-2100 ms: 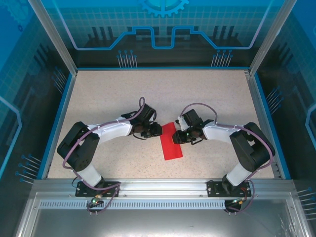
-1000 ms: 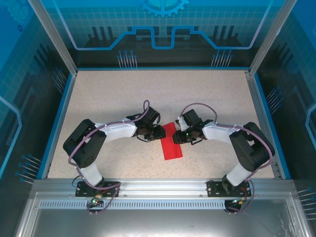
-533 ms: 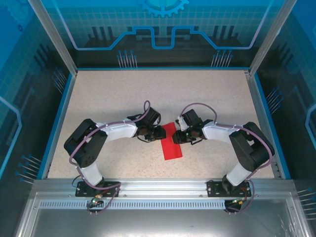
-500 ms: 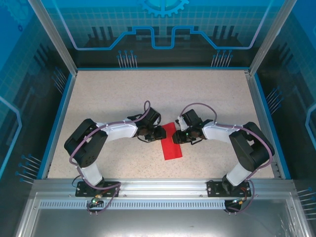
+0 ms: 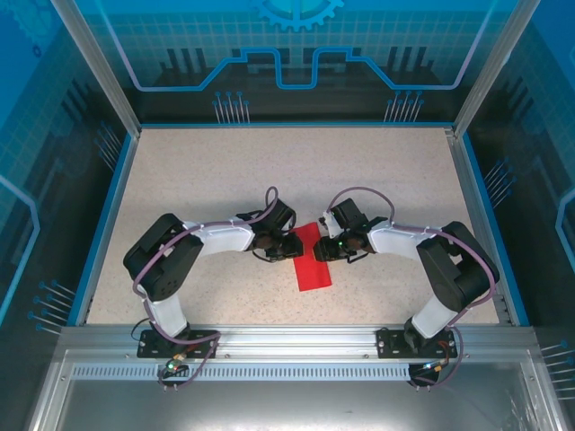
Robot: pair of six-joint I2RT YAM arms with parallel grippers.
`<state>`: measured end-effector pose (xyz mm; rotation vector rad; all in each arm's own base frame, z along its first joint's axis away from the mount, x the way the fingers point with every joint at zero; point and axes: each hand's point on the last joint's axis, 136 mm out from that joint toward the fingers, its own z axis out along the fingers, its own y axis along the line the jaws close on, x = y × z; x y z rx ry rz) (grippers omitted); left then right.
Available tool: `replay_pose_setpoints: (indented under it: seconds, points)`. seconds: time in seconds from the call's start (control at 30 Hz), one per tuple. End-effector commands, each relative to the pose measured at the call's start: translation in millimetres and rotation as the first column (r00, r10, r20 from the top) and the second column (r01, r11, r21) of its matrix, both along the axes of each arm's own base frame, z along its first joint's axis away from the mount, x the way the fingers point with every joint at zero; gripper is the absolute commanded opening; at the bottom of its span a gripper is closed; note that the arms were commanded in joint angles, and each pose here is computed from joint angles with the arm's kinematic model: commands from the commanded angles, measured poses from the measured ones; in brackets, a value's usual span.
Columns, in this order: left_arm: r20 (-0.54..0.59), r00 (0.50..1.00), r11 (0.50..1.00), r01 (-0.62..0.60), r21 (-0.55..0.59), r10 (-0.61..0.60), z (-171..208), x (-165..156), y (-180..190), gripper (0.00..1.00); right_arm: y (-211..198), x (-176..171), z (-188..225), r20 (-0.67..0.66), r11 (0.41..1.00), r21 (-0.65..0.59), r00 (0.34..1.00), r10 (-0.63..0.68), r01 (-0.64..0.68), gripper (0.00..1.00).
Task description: Fold a paper plane with a square sheet of paper (pick it up from the middle)
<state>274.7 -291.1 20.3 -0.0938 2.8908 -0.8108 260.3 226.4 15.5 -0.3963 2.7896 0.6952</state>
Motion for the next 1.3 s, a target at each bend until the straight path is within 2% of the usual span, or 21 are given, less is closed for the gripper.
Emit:
replay_pose_setpoints:
  seconds: [0.0,0.4,0.63,1.0,1.07,1.27]
  points:
    - [-0.03,1.0,1.0,0.004,0.018,-0.004,-7,-5,0,0.2,4,-10,-15,-0.035,0.999,-0.028,0.999,0.027,-0.028,0.35]
    - [-0.052,0.999,0.997,0.006,0.074,-0.002,-25,-9,9,0.19,3,-9,-10,-0.021,0.999,-0.034,0.999,0.032,-0.032,0.36]
    - [-0.062,0.998,0.992,0.011,0.124,-0.004,-34,-12,18,0.18,-1,-7,-1,0.0,0.999,-0.037,1.0,0.028,-0.028,0.39]
    - [-0.068,0.998,0.99,0.017,0.141,-0.007,-42,-13,21,0.18,-24,0,30,0.059,0.998,-0.062,0.998,-0.013,0.017,0.48]
    - [-0.069,0.998,0.99,0.02,0.142,-0.01,-42,-13,20,0.18,-24,-1,36,0.062,0.999,-0.05,0.998,-0.018,0.021,0.47]
    - [-0.062,0.998,0.99,0.024,0.141,-0.015,-41,-11,19,0.18,2,-13,47,0.021,0.996,0.086,1.0,-0.002,0.0,0.34]
